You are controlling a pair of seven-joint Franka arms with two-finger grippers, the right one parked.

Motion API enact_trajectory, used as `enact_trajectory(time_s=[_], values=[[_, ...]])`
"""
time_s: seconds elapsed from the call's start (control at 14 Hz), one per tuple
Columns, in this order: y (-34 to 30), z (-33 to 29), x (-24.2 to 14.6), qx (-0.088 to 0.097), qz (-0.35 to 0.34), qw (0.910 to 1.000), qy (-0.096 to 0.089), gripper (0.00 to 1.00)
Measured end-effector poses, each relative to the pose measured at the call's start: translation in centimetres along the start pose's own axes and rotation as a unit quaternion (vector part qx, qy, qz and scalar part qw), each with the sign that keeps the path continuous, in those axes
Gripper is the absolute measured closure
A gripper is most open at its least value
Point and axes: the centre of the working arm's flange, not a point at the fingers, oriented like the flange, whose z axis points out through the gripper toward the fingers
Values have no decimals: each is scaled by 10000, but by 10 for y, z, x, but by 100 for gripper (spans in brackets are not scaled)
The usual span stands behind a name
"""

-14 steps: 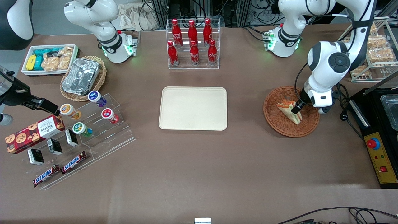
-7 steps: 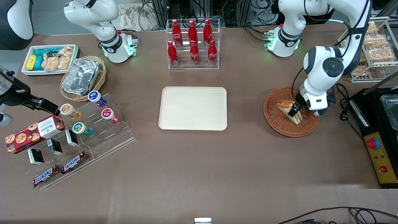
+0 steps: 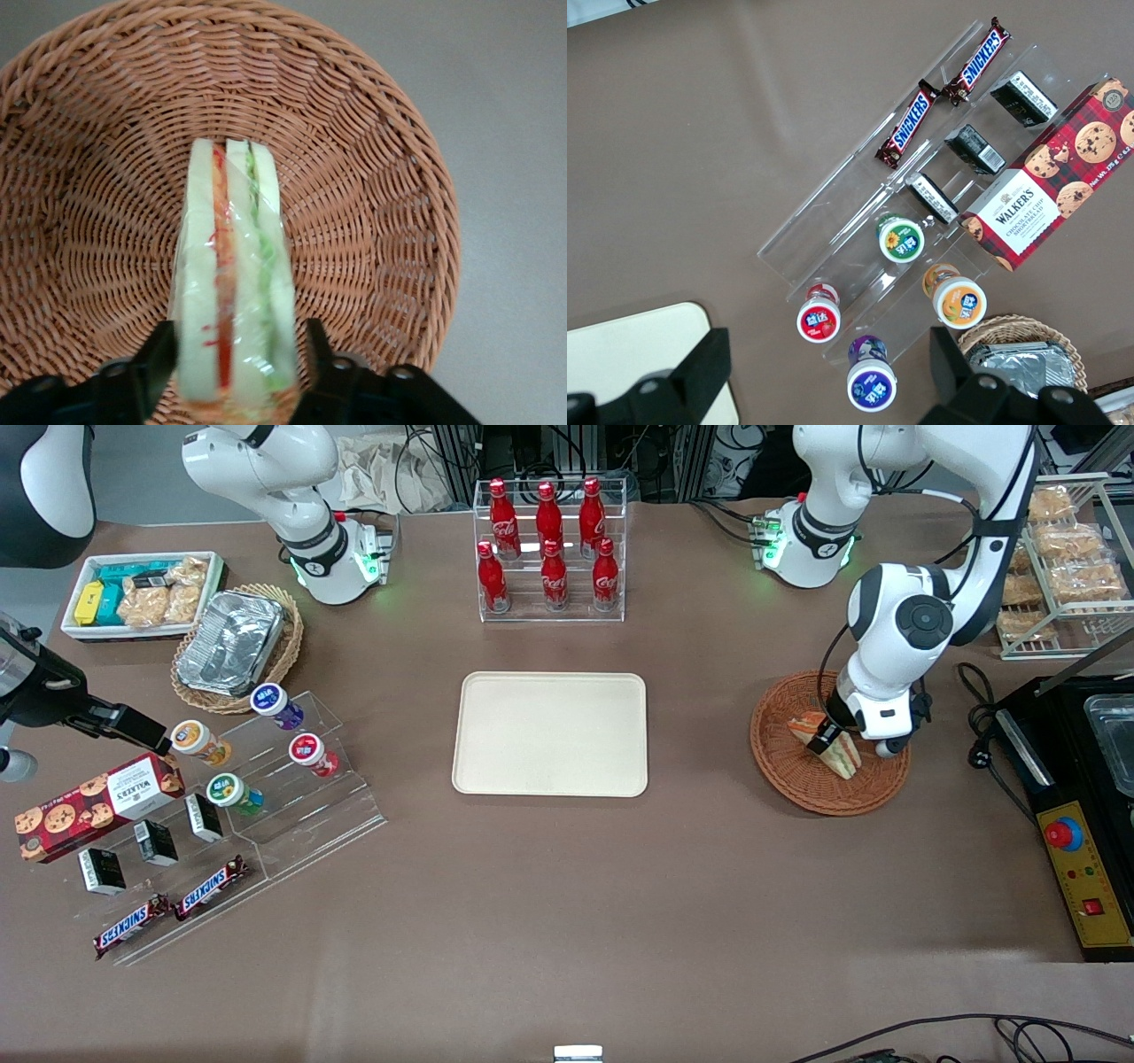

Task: Place sandwich from basket to tray
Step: 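Close the left gripper on the sandwich's wrapped end, then lift the sandwich out of the basket with the left gripper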

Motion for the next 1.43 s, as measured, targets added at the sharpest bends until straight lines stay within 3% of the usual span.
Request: enact_trajectory(time_s=[0.21, 0.36, 0.57, 0.93, 1.21, 1.43], values=[[1, -8, 0, -49, 5, 10000, 32, 67], [4, -23, 3, 47, 0, 10000, -8, 80], [18, -71, 13, 327, -11, 9994, -120, 85], [54, -201, 27, 635, 286, 9973, -241, 85], [64, -275, 23, 581, 1026, 9917, -517, 85], [66, -294, 18, 556, 1325, 9879, -588, 85]])
